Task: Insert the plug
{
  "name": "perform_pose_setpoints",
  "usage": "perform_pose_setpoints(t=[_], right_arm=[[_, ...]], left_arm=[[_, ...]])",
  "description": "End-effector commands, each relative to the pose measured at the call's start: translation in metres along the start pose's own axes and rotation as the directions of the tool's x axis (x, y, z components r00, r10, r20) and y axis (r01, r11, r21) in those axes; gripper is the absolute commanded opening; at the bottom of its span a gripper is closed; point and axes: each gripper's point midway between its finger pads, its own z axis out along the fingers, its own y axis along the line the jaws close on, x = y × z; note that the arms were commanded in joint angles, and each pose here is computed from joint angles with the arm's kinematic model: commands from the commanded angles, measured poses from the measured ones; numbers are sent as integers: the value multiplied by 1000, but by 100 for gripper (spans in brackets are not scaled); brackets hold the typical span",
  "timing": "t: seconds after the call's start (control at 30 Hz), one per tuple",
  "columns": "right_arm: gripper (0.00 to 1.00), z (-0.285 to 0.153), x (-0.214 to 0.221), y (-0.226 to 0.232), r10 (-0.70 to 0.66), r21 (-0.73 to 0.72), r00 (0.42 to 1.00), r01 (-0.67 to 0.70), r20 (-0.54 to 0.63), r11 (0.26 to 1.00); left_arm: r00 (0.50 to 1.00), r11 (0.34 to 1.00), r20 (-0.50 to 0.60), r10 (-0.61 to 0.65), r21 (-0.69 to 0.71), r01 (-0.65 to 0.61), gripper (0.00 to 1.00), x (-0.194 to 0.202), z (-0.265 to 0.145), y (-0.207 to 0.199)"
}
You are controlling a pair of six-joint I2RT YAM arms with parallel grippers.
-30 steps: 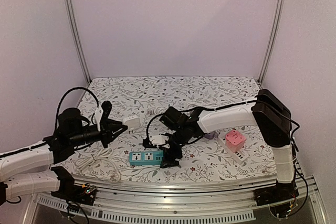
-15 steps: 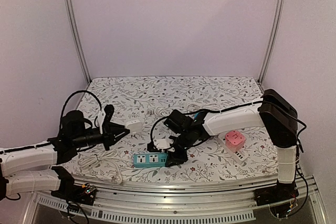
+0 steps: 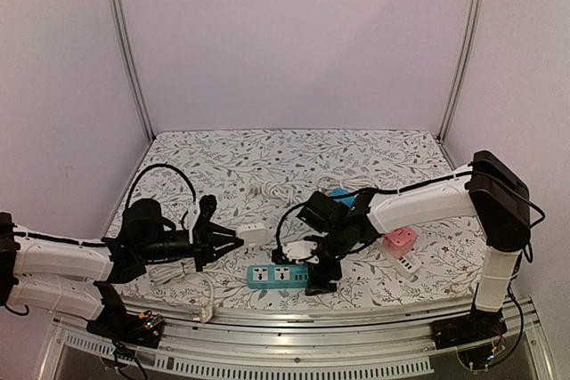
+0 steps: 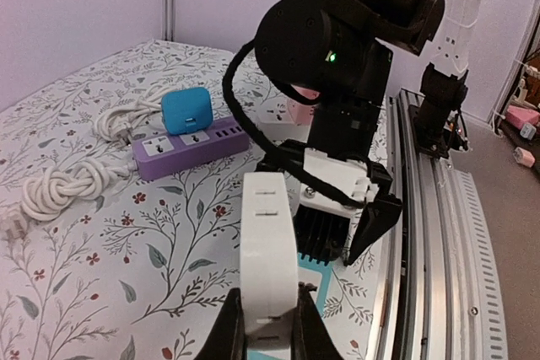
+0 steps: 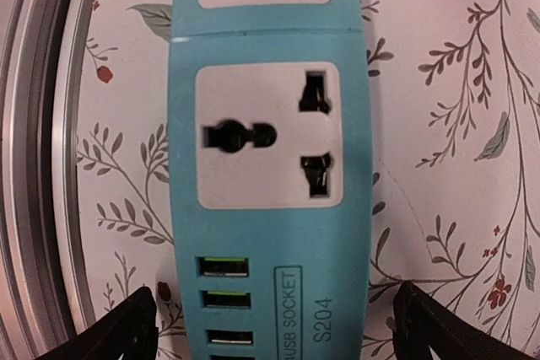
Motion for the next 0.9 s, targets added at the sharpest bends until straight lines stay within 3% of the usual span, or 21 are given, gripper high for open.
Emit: perform_pose_setpoints(t=[0.0,0.13,0.23,0.37,0.43,0.47,0.5,0.57,0.6,0.77,0.87], right_arm=[[99,-23,7,3,110,26,994,-110,-11,994],[99,-81,-43,0,114,83,952,-143,283,986],[99,-116,-65,-5,88,137,866,-176,491,975],[99,-142,-86,-16,97,82,752,-197,652,977],[96,-144,-94,-13,111,16,722,-166,683,986],[90,-142,-97,-10,112,-7,719,-147,686,989],[81,-141,-101,-8,111,-26,717,-128,688,991],[53,-132,-100,-5,126,-60,727,-116,675,991],[46,-128,-97,-4,131,-67,733,-116,668,991],[54,-119,-89,4,137,-100,747,-94,651,991],[45,-108,-87,4,152,-122,764,-96,628,988]], left_arm=[[997,999,69,36,18,-38,0,-10,4,-11],[995,998,93,48,25,-51,0,-10,9,-19],[994,999,105,16,39,-21,0,-9,17,-25],[992,998,123,7,56,-14,0,-10,28,-31],[991,997,132,7,77,-18,0,-11,35,-35],[990,996,139,7,90,-19,0,-12,38,-37],[990,994,139,6,103,-20,0,-11,42,-38],[990,992,144,13,120,-30,0,-9,50,-40],[989,991,143,23,128,-42,0,-8,53,-41],[989,988,143,44,142,-65,0,-3,64,-41],[990,989,138,34,135,-53,0,-1,68,-39]])
